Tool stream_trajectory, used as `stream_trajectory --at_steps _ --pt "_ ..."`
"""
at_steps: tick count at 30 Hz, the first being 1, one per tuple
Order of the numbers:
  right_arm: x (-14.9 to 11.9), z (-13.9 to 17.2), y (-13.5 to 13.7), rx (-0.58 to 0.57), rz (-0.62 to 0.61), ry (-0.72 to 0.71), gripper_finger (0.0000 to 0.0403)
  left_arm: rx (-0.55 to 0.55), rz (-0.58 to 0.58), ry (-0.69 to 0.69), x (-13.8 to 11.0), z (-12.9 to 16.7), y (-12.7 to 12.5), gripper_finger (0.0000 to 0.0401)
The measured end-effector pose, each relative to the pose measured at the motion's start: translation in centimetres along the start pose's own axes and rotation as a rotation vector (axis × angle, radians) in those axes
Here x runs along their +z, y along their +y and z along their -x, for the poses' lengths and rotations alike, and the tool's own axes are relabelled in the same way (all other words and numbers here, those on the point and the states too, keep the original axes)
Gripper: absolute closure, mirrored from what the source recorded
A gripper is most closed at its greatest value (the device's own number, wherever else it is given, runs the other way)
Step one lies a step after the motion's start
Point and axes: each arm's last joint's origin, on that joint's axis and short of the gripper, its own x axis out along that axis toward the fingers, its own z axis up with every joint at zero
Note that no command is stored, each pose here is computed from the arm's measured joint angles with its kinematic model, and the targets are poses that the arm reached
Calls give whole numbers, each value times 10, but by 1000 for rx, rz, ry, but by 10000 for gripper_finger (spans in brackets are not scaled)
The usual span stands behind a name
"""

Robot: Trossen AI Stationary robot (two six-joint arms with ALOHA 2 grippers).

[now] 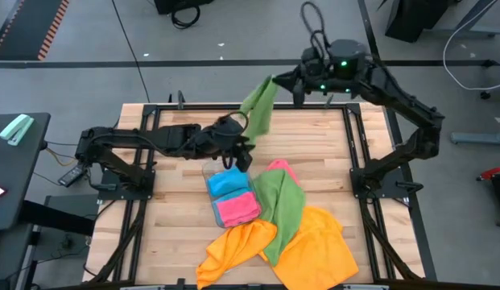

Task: Fold microfiber towels
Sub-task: Fold the top green towel

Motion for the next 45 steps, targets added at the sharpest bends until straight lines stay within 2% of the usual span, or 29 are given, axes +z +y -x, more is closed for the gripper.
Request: stream_trajectory --at_steps 4,8,11,16,21,24,32,38,45 --pt "19 13 10 -36 41 -81 364 82 -56 -58 8 2 3 221" --pt "32 23 15 -25 61 -120 364 90 -54 -66 11 0 8 184" --pt "36 34 18 20 75 -80 364 93 -65 -73 13 0 10 163" --pt "32 47 22 69 86 39 364 55 -6 -168 27 2 12 151" --pt "24 53 28 97 83 142 364 -90 21 -189 34 -3 7 140" --pt "21 53 37 175 96 164 364 -138 1 -170 30 -13 2 129" --pt "15 56 54 356 126 213 364 -278 -223 -185 28 -28 -8 113" --pt "13 62 57 422 147 229 364 -533 -263 -157 29 -24 -16 120" --pt "14 62 57 415 159 223 364 -558 -222 -133 25 -25 -21 130"
